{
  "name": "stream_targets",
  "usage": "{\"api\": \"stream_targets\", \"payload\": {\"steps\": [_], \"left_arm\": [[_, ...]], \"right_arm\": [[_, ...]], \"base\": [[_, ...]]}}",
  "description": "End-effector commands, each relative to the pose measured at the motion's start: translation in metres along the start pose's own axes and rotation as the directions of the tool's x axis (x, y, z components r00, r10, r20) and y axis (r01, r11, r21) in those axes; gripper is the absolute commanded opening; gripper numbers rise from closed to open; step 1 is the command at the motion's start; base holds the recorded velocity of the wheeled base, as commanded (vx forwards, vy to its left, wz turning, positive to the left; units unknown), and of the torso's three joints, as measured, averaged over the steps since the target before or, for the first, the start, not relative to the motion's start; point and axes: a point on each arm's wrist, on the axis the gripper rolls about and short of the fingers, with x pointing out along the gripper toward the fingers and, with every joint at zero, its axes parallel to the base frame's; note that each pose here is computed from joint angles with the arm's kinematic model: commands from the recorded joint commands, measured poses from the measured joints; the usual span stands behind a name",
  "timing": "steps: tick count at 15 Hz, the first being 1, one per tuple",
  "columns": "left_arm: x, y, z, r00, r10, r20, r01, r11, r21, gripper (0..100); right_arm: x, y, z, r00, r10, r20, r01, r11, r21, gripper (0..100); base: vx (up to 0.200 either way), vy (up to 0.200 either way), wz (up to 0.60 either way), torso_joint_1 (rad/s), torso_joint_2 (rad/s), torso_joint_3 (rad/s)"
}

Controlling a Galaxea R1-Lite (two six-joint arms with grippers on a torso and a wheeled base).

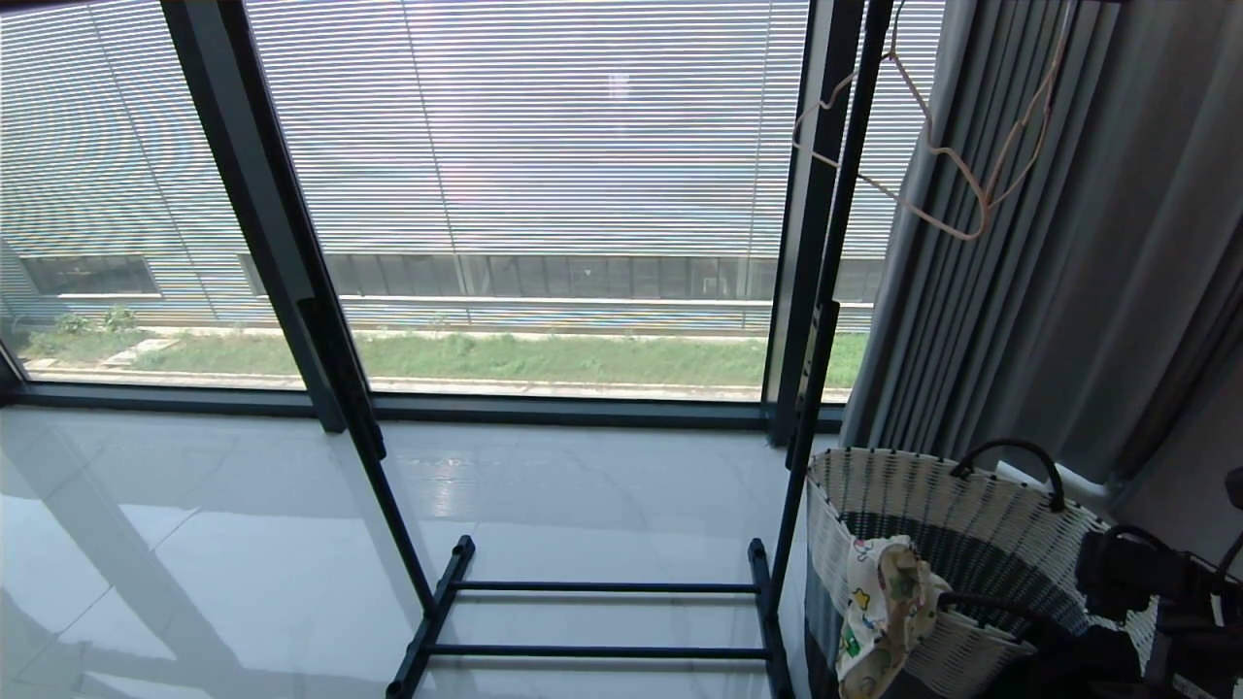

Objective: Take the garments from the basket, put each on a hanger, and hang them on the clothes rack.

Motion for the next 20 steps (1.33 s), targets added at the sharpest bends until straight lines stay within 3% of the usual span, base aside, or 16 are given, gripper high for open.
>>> {"api": "stream_targets", "payload": {"steps": [1,4,8,9,16,20], "left_arm": [[0.0,0.0,0.0,1.0,-0.001,0.0,0.001,1.0,0.0,100],[0.0,0.0,0.0,1.0,-0.001,0.0,0.001,1.0,0.0,100],[0.0,0.0,0.0,1.0,-0.001,0.0,0.001,1.0,0.0,100],[0.0,0.0,0.0,1.0,-0.001,0.0,0.001,1.0,0.0,100],[0.0,0.0,0.0,1.0,-0.001,0.0,0.001,1.0,0.0,100],[0.0,0.0,0.0,1.0,-0.001,0.0,0.001,1.0,0.0,100]], "right_arm": [[0.062,-0.017,-0.014,0.991,0.089,-0.1,-0.089,0.996,0.005,100],[0.081,-0.026,-0.014,0.994,0.014,-0.106,-0.014,1.0,0.0,100],[0.082,-0.028,-0.015,0.995,0.006,-0.097,-0.004,1.0,0.017,100],[0.08,-0.028,-0.014,0.996,0.003,-0.094,0.0,1.0,0.024,0],[0.044,-0.012,-0.016,0.998,-0.008,-0.068,0.012,0.998,0.061,0],[0.017,-0.012,-0.011,0.996,-0.087,-0.024,0.089,0.992,0.088,0]], "base": [[0.0,0.0,0.0,0.0,0.0,0.0],[0.0,0.0,0.0,0.0,0.0,0.0],[0.0,0.0,0.0,0.0,0.0,0.0],[0.0,0.0,0.0,0.0,0.0,0.0],[0.0,0.0,0.0,0.0,0.0,0.0],[0.0,0.0,0.0,0.0,0.0,0.0]]}}
